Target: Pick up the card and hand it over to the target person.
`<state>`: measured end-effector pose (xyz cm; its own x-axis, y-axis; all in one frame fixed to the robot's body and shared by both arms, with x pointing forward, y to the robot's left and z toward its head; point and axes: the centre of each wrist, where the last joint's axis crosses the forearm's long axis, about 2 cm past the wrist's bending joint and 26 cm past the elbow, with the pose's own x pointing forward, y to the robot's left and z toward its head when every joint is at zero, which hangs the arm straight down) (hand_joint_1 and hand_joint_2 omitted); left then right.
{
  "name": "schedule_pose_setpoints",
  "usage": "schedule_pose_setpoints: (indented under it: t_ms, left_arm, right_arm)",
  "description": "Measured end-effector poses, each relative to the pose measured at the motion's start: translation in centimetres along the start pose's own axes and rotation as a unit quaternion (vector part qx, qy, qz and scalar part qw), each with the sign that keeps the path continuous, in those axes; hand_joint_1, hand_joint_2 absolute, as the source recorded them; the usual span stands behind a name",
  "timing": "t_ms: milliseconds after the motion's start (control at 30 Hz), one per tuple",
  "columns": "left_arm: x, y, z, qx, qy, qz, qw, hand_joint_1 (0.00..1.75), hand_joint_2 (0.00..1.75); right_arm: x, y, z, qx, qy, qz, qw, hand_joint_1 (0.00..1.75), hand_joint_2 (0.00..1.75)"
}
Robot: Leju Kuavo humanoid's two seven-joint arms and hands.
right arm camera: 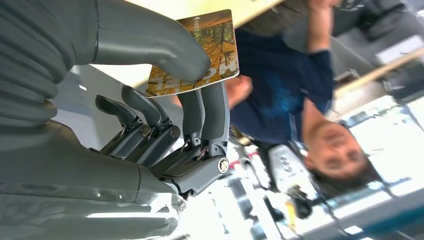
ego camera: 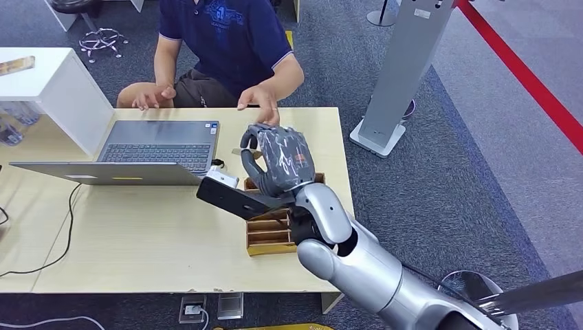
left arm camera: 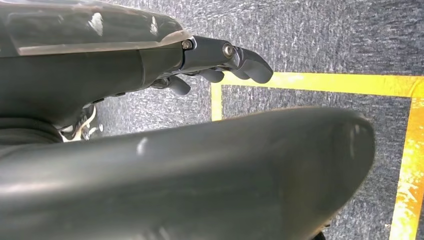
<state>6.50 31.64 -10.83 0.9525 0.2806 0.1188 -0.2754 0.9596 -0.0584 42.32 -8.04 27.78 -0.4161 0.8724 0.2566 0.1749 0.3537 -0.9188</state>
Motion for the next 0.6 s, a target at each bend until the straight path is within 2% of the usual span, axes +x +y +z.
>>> schedule_pose_setpoints:
  t_ms: [100, 267, 533, 600]
  left_arm:
    - [0.2, 0.0, 0.0, -0.002, -0.005, -0.010, 1.000, 0.00, 0.00]
    - [0.4, 0.1, 0.0, 0.000, -0.006, -0.008, 1.000, 0.00, 0.00]
    - [0.2, 0.4, 0.0, 0.003, -0.004, -0.009, 1.000, 0.00, 0.00]
    - [0.3, 0.4, 0.0, 0.003, -0.002, -0.016, 1.000, 0.00, 0.00]
  right_arm:
    - [0.0, 1.7, -0.5, 0.033, -0.006, 0.051, 0.998, 1.75, 1.75]
    - [0.7, 4.0, 0.5, 0.066, -0.016, 0.073, 0.995, 1.75, 1.75]
    - [0.2, 5.0, 1.1, 0.076, -0.012, 0.087, 0.993, 1.75, 1.75]
    - [-0.1, 4.9, 1.1, 0.074, -0.008, 0.087, 0.993, 0.87, 1.75]
